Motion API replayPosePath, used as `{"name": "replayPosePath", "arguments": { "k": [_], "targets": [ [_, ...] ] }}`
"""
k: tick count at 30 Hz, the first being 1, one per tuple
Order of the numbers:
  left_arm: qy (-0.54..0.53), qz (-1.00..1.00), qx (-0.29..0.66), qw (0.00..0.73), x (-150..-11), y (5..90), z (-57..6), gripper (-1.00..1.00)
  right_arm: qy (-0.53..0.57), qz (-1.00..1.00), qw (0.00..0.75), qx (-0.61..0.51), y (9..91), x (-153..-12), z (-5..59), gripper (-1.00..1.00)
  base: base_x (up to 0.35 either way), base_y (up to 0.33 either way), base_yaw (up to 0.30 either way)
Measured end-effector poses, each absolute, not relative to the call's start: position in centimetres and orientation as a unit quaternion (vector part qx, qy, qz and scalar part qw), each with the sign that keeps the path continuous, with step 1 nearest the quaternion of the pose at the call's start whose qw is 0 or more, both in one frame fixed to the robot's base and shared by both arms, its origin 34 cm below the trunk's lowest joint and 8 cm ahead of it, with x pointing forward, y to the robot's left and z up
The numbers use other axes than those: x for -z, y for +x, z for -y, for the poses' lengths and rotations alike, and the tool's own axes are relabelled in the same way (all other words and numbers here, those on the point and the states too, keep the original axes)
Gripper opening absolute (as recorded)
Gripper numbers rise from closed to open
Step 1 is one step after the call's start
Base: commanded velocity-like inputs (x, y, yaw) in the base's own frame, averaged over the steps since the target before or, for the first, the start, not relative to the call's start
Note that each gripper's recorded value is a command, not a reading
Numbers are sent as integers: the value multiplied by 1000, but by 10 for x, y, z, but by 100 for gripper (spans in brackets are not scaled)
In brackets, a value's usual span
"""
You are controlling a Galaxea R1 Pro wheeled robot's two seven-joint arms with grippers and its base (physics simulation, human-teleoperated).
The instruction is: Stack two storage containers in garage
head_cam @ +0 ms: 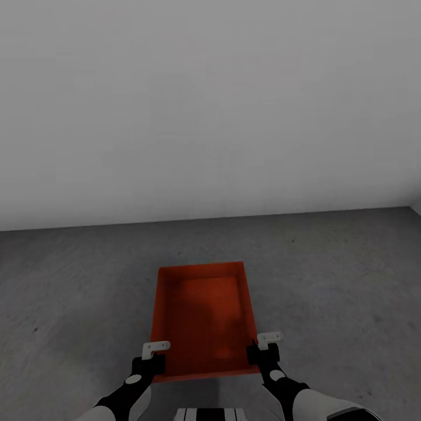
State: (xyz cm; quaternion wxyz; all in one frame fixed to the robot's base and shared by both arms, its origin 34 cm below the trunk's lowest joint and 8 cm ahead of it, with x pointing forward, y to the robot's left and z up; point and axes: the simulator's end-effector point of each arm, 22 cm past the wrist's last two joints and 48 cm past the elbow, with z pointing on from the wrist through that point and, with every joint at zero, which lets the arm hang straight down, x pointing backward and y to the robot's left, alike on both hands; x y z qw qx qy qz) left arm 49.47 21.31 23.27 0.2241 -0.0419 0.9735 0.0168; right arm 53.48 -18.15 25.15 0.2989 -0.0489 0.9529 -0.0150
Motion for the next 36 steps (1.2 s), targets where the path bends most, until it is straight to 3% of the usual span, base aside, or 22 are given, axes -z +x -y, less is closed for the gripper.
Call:
{"name": "replayPosePath", "arguments": {
  "k": [36],
  "targets": [
    [-60,-971,-13,232,-203,486,-213,-100,-63,-949,307,14,534,-224,181,-100,0,0,0]
  ]
}}
